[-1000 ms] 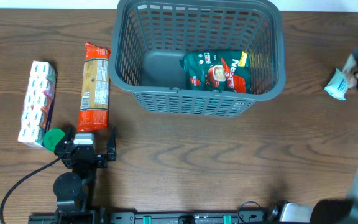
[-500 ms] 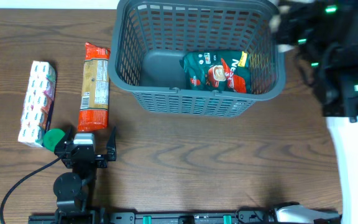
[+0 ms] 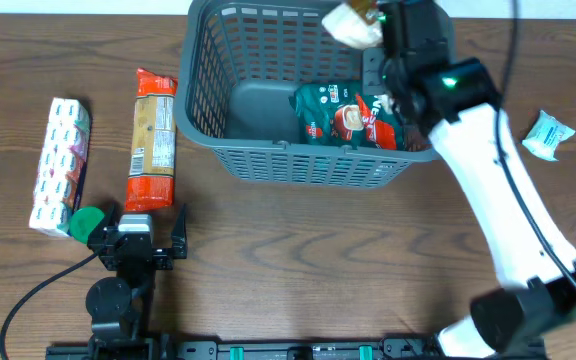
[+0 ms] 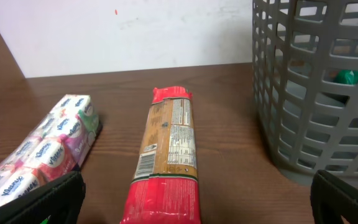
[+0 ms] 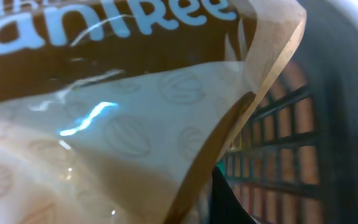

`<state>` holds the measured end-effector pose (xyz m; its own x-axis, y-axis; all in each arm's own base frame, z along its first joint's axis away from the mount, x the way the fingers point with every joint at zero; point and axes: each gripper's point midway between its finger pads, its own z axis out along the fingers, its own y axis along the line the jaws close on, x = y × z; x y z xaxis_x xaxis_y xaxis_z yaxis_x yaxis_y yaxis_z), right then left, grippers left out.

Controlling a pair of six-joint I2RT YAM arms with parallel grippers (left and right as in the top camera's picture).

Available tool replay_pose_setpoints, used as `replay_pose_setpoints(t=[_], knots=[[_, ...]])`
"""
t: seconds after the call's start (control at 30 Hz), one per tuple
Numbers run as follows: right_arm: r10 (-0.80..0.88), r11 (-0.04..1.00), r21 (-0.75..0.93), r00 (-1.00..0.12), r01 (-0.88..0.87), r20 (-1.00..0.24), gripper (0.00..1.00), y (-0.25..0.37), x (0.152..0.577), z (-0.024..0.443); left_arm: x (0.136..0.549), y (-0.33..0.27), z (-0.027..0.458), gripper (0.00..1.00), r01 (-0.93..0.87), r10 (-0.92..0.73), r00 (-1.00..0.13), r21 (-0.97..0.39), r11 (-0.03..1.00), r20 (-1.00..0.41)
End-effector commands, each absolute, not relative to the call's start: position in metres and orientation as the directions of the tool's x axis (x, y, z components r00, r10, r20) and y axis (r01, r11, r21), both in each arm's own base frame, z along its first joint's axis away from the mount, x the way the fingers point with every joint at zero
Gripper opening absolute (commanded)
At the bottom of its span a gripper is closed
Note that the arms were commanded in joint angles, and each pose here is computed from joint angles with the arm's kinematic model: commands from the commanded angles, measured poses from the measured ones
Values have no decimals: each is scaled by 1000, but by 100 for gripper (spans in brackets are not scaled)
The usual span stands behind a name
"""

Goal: Pack container
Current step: 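Lift the snack bag into the basket and open the right gripper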

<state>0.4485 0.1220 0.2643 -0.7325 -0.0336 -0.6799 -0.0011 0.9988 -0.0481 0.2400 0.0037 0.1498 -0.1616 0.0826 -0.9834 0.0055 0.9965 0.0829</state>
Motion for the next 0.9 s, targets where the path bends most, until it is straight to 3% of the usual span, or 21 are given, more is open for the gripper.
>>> replay_pose_setpoints(t=[0.0,0.13,0.17,0.2,0.23,0.27,0.53,0.7,0.87], knots=[[-17,998,-61,-750,31,-661,2,119,456,250,240,3,137,99,14,87,-189,86,996,-978],[-24,999,-51,-772,11,-635,5,125,459,236,240,3,137,99,14,87,-189,86,996,-978],[-23,999,-49,-772,11,-635,24,125,459,236,240,3,137,99,14,87,-189,86,996,-978],[-23,999,-47,-771,10,-636,50,126,459,237,240,3,137,99,14,87,-189,86,996,-978],[-21,999,-45,-767,10,-642,84,126,459,239,240,3,137,99,14,87,-189,86,996,-978],[-20,999,-43,-764,10,-645,96,126,459,241,240,3,137,99,14,87,-189,86,996,-978],[-23,996,-73,-683,44,-730,99,104,456,290,240,3,137,99,14,87,-189,86,996,-978],[75,967,-82,-572,243,-817,99,45,443,350,240,3,137,99,14,87,-189,86,996,-978],[311,852,47,-431,521,-847,99,-47,410,388,240,3,137,99,14,87,-189,86,996,-978]])
